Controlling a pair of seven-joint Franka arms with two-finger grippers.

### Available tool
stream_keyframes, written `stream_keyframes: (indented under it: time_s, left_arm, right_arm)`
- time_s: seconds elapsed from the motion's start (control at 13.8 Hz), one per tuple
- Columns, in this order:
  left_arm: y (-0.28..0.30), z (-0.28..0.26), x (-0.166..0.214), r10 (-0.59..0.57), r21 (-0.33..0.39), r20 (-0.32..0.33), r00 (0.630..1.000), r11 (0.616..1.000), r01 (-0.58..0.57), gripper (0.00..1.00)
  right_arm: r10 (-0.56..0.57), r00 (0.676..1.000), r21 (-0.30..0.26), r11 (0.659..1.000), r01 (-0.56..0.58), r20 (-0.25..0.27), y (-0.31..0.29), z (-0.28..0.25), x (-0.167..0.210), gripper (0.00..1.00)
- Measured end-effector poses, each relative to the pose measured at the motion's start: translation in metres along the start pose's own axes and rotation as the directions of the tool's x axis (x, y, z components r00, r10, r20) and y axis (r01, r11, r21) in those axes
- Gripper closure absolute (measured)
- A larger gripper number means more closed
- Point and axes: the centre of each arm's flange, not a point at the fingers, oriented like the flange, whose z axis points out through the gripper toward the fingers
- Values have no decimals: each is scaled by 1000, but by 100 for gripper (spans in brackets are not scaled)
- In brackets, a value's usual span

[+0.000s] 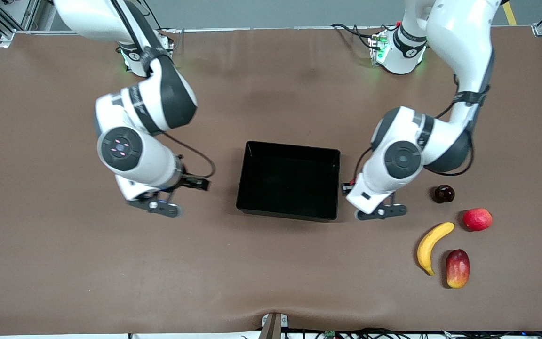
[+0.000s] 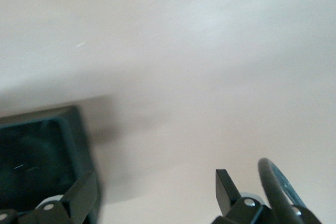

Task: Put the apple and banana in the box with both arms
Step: 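Carry the apple over the box while the right gripper withdraws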

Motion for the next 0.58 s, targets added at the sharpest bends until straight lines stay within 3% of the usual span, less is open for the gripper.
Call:
stream_keyframes:
  time_s: [0.15, 0.29, 0.58]
  left_arm:
    - [27, 7, -16, 41, 6, 4, 999, 999, -41, 34]
    - [58, 25, -35, 85, 17, 20, 996, 996, -85, 34]
    - [92, 62, -57, 136, 35, 51, 989, 990, -138, 34]
  right_arm:
    - [45, 999, -43, 998, -46, -24, 29, -31, 8, 0]
    - [88, 995, -10, 996, -89, -36, 86, -64, 29, 0]
    - [52, 998, 28, 998, -52, 21, 227, -109, 39, 0]
